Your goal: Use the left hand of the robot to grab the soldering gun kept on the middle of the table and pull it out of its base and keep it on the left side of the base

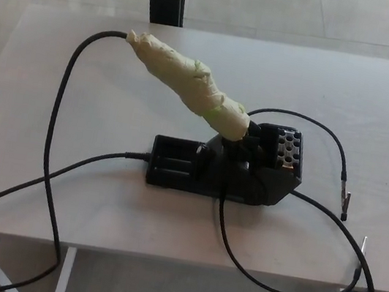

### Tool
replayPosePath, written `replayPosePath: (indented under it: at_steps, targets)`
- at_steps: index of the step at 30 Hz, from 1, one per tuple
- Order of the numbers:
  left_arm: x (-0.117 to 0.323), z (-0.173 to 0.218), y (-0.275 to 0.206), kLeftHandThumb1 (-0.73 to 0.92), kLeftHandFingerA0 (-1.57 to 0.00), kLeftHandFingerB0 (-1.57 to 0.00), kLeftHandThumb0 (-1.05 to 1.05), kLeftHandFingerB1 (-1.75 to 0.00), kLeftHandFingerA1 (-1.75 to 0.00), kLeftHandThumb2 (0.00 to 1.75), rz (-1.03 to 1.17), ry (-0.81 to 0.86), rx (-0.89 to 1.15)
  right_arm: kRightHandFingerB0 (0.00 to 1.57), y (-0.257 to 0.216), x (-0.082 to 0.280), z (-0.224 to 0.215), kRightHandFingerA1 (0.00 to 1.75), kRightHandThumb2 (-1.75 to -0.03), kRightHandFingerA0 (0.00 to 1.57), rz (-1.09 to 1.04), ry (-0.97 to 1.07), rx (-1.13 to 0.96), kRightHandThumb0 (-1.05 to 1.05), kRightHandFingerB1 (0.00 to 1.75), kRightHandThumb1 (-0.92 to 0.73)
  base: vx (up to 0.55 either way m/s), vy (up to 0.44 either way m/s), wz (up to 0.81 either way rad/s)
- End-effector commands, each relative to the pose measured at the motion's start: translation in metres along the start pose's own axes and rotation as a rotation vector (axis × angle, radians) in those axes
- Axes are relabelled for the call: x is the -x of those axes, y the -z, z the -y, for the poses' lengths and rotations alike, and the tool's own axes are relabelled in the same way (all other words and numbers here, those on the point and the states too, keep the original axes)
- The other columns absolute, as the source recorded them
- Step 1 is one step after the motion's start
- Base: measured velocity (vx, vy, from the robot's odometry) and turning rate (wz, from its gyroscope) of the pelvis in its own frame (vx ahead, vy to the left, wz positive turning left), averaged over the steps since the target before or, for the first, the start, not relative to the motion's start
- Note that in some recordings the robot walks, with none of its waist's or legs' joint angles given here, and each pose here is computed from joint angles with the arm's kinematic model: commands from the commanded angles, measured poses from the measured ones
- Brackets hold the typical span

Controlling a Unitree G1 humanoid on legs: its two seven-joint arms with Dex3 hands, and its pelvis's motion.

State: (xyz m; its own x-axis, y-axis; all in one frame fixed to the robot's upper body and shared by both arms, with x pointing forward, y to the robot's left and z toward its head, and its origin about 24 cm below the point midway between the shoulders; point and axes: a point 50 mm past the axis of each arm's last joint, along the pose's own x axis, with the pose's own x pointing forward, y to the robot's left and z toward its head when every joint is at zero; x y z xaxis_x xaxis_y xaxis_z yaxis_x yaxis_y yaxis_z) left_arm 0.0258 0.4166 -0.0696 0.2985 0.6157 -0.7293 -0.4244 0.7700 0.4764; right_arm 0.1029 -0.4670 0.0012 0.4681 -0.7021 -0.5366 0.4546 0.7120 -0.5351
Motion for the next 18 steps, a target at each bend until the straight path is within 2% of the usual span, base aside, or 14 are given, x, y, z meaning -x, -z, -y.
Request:
replayPosePath:
  at_steps: [1,2,3,4,5,6,8,9,10,11,14,15,16,18]
  targets:
    - [0.000,-0.021,-0.045,0.81,-0.15,-0.22,-0.59,-0.49,-0.68,0.64,0.160,0.010,0.229,0.28,-0.007,0.000,0.007,0.63,-0.59,0.56,0.044,-0.018,-0.066,-0.50,0.33,-0.63,0.00,0.000,0.00]
    - [-0.001,-0.024,-0.060,0.64,-0.04,-0.10,-0.65,-0.50,-0.59,0.93,0.201,0.004,0.241,0.22,-0.007,0.000,0.007,0.69,-0.85,0.53,0.045,-0.018,-0.067,-0.56,0.47,-0.51,0.00,0.000,0.00]
    - [0.000,-0.026,-0.076,0.61,0.00,-0.01,-0.71,-0.41,-0.42,0.97,0.256,0.004,0.269,0.21,-0.007,0.000,0.007,0.67,-0.86,0.49,0.042,-0.021,-0.079,-0.54,0.47,-0.51,0.00,0.000,0.00]
    - [0.003,-0.028,-0.097,0.63,0.00,0.00,-0.73,-0.34,-0.39,0.99,0.330,-0.004,0.281,0.28,-0.007,0.000,0.007,0.63,-0.59,0.54,0.044,-0.021,-0.077,-0.48,0.33,-0.64,0.00,0.000,0.00]
    - [0.008,-0.032,-0.120,0.66,0.00,0.00,-0.88,-0.14,-0.26,0.95,0.406,0.014,0.322,0.28,-0.007,0.000,0.007,0.64,-0.59,0.54,0.043,-0.020,-0.080,-0.48,0.33,-0.63,0.00,0.000,0.00]
    - [0.016,-0.035,-0.143,0.70,0.00,0.00,-0.92,-0.07,-0.21,0.96,0.503,0.011,0.301,0.28,-0.006,0.000,0.007,0.63,-0.59,0.54,0.042,-0.020,-0.069,-0.49,0.33,-0.64,0.00,0.000,0.00]
    - [0.025,-0.037,-0.172,0.67,0.00,0.00,-0.89,-0.08,-0.21,0.99,0.577,-0.013,0.318,0.28,-0.005,0.000,0.008,0.63,-0.59,0.54,0.039,-0.020,-0.067,-0.49,0.33,-0.64,0.00,0.000,0.00]
    - [0.052,-0.042,-0.224,0.60,0.00,-0.02,-0.83,-0.29,-0.39,0.99,0.767,-0.008,0.318,0.28,-0.006,0.000,0.008,0.63,-0.59,0.55,0.038,-0.020,-0.068,-0.49,0.33,-0.63,0.00,0.000,0.00]
    - [0.089,-0.042,-0.275,0.61,0.00,0.00,-0.94,-0.63,-0.80,0.73,0.964,-0.009,0.300,0.28,-0.006,0.000,0.008,0.64,-0.59,0.55,0.044,-0.018,-0.056,-0.50,0.34,-0.65,0.00,0.000,0.00]
    - [0.102,-0.039,-0.288,0.73,0.00,0.00,-0.86,-0.66,-0.79,0.65,1.011,-0.014,0.269,0.28,-0.006,0.001,0.009,0.64,-0.59,0.55,0.045,-0.017,-0.056,-0.50,0.34,-0.65,0.00,0.000,0.00]
    - [0.130,-0.031,-0.313,0.71,0.00,0.00,-0.85,-0.68,-0.79,0.64,1.123,-0.010,0.215,0.29,-0.007,0.001,0.011,0.62,-0.59,0.54,0.042,-0.016,-0.070,-0.49,0.33,-0.65,0.00,0.000,0.00]
    - [0.151,-0.022,-0.332,0.56,0.00,-0.04,-0.84,-0.53,-0.59,1.00,1.208,-0.026,0.149,0.29,-0.009,0.000,0.012,0.62,-0.59,0.55,0.041,-0.010,-0.074,-0.49,0.33,-0.63,0.00,0.000,0.00]
    - [0.174,-0.010,-0.350,0.56,0.00,0.00,-0.85,-0.39,-0.39,0.96,1.283,0.005,0.082,0.29,-0.009,0.000,0.013,0.62,-0.60,0.55,0.043,-0.009,-0.062,-0.49,0.33,-0.65,0.00,0.000,0.00]
    - [0.200,0.012,-0.369,0.52,-0.01,-0.03,-0.69,-0.39,-0.51,0.95,1.389,0.053,0.002,0.29,-0.010,0.000,0.014,0.63,-0.60,0.55,0.043,-0.006,-0.056,-0.49,0.33,-0.65,0.00,0.000,0.00]
